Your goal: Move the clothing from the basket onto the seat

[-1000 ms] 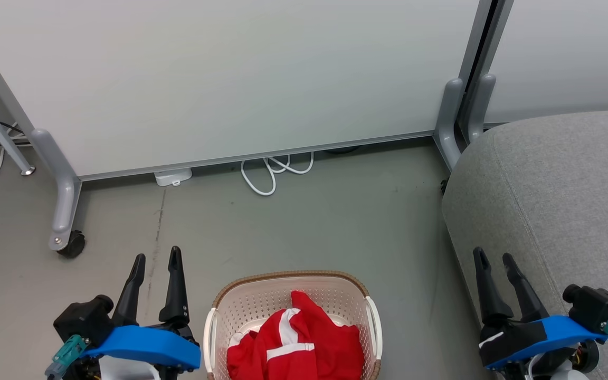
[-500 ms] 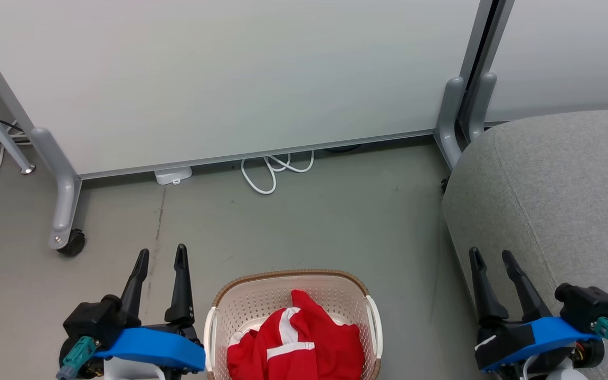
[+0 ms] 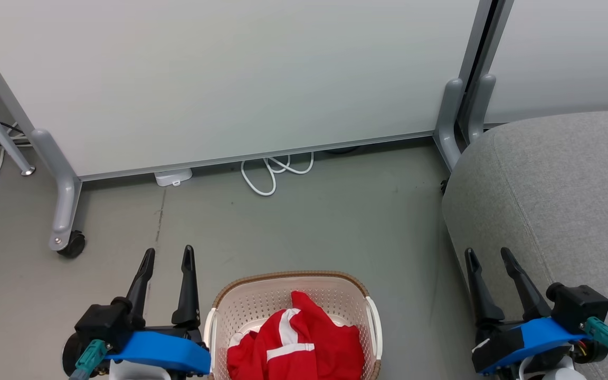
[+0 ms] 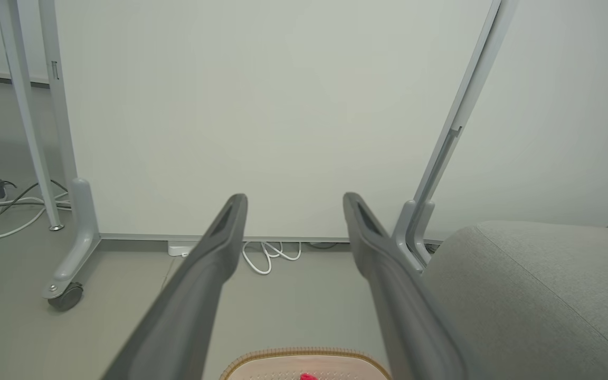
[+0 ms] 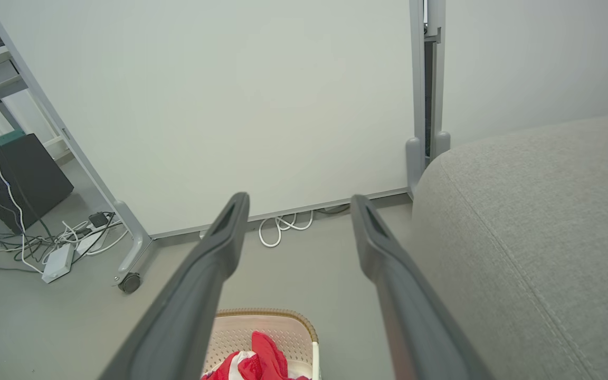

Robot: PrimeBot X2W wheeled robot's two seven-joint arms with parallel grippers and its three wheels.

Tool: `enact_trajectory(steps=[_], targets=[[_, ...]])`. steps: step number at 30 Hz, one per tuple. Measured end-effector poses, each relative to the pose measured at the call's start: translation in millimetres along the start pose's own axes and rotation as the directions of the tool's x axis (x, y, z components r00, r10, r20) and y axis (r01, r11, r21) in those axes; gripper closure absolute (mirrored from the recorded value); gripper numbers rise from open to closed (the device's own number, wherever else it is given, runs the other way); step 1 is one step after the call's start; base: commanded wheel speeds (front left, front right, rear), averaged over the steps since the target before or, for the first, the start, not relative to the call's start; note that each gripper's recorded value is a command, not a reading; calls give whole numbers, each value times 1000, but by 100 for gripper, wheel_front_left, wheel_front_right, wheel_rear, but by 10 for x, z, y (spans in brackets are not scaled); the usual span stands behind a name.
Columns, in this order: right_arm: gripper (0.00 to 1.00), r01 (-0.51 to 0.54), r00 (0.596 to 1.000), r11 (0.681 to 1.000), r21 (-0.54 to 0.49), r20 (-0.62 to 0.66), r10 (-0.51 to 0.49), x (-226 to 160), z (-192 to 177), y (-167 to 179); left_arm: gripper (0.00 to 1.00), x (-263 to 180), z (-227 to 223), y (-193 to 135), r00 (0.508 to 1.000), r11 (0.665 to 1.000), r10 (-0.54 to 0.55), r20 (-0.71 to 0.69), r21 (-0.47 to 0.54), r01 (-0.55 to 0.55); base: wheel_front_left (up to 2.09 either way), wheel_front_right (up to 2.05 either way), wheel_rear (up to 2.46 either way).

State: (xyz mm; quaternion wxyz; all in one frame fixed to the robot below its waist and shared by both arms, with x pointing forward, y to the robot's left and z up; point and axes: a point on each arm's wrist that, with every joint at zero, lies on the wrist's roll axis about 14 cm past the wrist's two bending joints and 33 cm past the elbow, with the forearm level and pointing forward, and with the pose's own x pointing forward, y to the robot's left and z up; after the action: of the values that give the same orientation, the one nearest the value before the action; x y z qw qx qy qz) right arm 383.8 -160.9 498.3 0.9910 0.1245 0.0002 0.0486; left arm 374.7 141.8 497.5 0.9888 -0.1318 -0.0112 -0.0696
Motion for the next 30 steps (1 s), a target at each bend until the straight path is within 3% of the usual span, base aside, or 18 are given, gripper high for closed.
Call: enact_trajectory(steps=[20, 30], targets=[[0, -19, 1000, 992, -124, 12, 20, -8, 24, 19, 0, -3, -5, -81, 999, 994, -40, 12, 104, 38, 0, 0, 0], [0, -18, 1000, 992, -122, 11, 19, -1, 16, 14, 0, -3, -9, -67, 999, 995, -34, 12, 95, 33, 0, 0, 0]])
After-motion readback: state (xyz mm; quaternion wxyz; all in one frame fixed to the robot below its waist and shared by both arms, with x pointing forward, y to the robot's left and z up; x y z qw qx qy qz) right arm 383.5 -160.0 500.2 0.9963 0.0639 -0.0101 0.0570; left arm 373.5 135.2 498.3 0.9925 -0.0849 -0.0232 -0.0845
